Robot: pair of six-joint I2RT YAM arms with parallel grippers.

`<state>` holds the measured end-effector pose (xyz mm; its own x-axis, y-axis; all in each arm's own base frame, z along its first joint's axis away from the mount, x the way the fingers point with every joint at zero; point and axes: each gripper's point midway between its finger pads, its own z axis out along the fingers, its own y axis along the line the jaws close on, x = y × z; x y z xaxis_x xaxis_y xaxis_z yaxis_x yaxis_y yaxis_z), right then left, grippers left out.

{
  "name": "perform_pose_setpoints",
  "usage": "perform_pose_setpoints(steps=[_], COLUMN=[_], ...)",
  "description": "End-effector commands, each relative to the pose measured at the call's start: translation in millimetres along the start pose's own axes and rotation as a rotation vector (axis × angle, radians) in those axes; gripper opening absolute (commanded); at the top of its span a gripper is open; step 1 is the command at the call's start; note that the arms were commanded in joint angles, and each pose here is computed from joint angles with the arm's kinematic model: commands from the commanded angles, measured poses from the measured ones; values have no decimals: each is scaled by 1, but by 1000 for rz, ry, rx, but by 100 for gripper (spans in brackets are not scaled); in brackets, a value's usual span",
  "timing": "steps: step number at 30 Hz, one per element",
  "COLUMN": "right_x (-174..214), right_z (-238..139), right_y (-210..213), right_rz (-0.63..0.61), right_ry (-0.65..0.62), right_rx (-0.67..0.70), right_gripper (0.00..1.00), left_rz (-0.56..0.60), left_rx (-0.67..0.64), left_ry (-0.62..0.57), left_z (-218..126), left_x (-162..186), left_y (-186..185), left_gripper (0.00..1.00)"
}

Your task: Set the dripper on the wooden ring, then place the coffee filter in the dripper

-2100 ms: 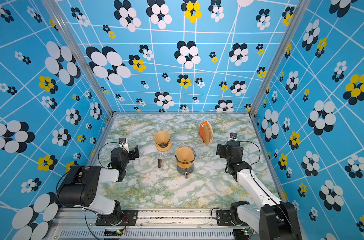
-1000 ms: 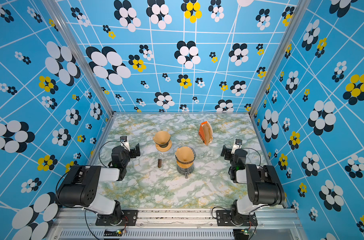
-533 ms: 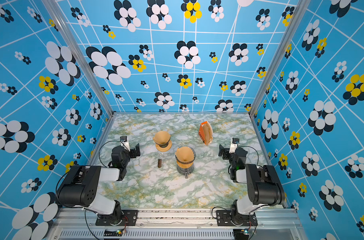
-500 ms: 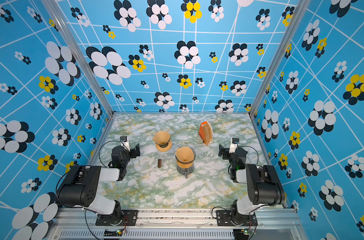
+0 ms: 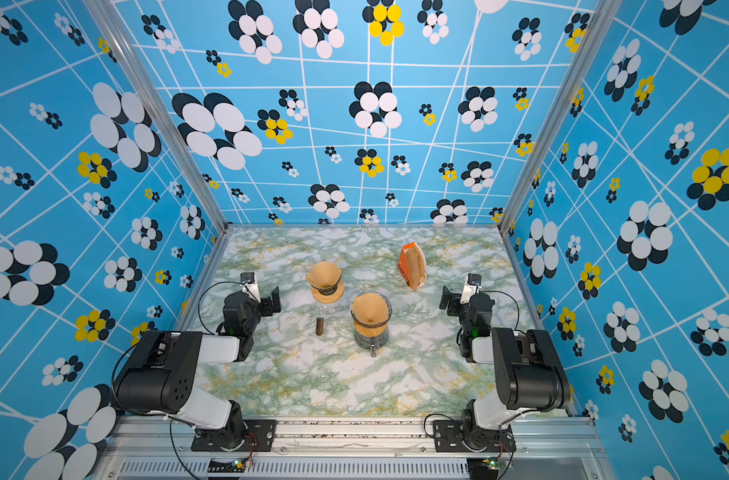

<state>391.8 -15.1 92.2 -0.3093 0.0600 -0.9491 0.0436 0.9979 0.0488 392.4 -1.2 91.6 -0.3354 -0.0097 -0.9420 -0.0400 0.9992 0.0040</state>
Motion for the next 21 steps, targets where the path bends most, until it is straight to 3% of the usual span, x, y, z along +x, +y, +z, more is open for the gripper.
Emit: perform_pose_setpoints(steps=[1, 6, 9, 21], right_x=[-4, -4, -3, -3], right_z=[2, 2, 5, 4], right_y=[17, 16, -1, 5], right_rz=[-47, -45, -11, -22], right_ry=[-1, -1, 15, 12], right_rx=[-71, -69, 30, -1], right_gripper=[99, 99, 99, 99], left_rz=[16, 16, 16, 14], left_rx=[-4, -3, -3, 2], left_ry=[-8, -7, -7, -6], left_z=[3, 3, 3, 3], left_x=[-6, -6, -6, -6], left_y=[-1, -1, -1, -1], left_gripper=[99, 99, 99, 99])
